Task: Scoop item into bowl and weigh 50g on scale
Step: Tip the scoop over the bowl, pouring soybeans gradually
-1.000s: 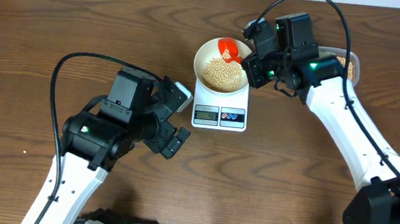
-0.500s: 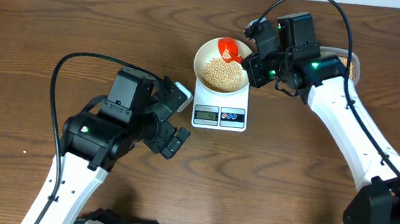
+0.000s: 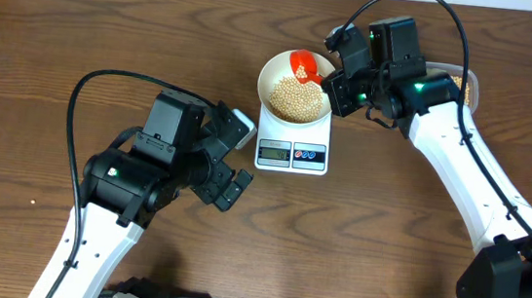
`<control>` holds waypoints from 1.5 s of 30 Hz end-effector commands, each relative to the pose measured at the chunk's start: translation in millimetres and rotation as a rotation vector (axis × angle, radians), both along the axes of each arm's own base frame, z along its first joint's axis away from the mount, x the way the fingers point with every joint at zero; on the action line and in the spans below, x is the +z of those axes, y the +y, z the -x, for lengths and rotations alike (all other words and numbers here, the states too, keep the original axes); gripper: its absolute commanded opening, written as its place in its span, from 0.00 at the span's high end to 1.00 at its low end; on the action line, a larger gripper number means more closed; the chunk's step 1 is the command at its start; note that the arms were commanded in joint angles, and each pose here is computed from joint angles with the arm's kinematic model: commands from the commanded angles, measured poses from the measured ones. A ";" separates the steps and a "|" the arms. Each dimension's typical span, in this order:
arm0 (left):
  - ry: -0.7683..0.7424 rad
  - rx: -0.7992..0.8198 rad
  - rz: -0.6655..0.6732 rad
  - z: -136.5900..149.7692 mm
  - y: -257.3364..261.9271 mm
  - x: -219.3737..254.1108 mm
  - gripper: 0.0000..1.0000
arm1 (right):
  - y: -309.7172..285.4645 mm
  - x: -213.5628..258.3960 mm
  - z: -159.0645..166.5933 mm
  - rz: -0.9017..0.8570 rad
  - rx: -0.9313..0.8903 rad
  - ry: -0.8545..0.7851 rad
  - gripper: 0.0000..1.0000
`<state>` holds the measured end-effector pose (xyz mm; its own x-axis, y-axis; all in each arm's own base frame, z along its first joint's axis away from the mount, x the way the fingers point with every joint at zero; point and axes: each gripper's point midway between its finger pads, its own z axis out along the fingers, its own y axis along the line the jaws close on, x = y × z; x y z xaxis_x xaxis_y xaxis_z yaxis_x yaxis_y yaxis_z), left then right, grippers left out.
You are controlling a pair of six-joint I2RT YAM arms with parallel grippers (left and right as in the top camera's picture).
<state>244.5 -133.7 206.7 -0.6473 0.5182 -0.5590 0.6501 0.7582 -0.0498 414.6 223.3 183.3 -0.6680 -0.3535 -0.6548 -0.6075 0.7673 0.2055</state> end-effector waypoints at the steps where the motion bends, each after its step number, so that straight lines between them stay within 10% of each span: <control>1: 0.015 0.006 -0.003 1.0 -0.2 -4.5 0.02 | 1.5 -0.7 -0.6 0.007 0.024 -0.012 0.99; 45: 0.015 0.006 -0.003 1.0 -0.2 -4.5 0.02 | -4.1 -1.9 -5.1 0.131 0.155 -0.140 0.99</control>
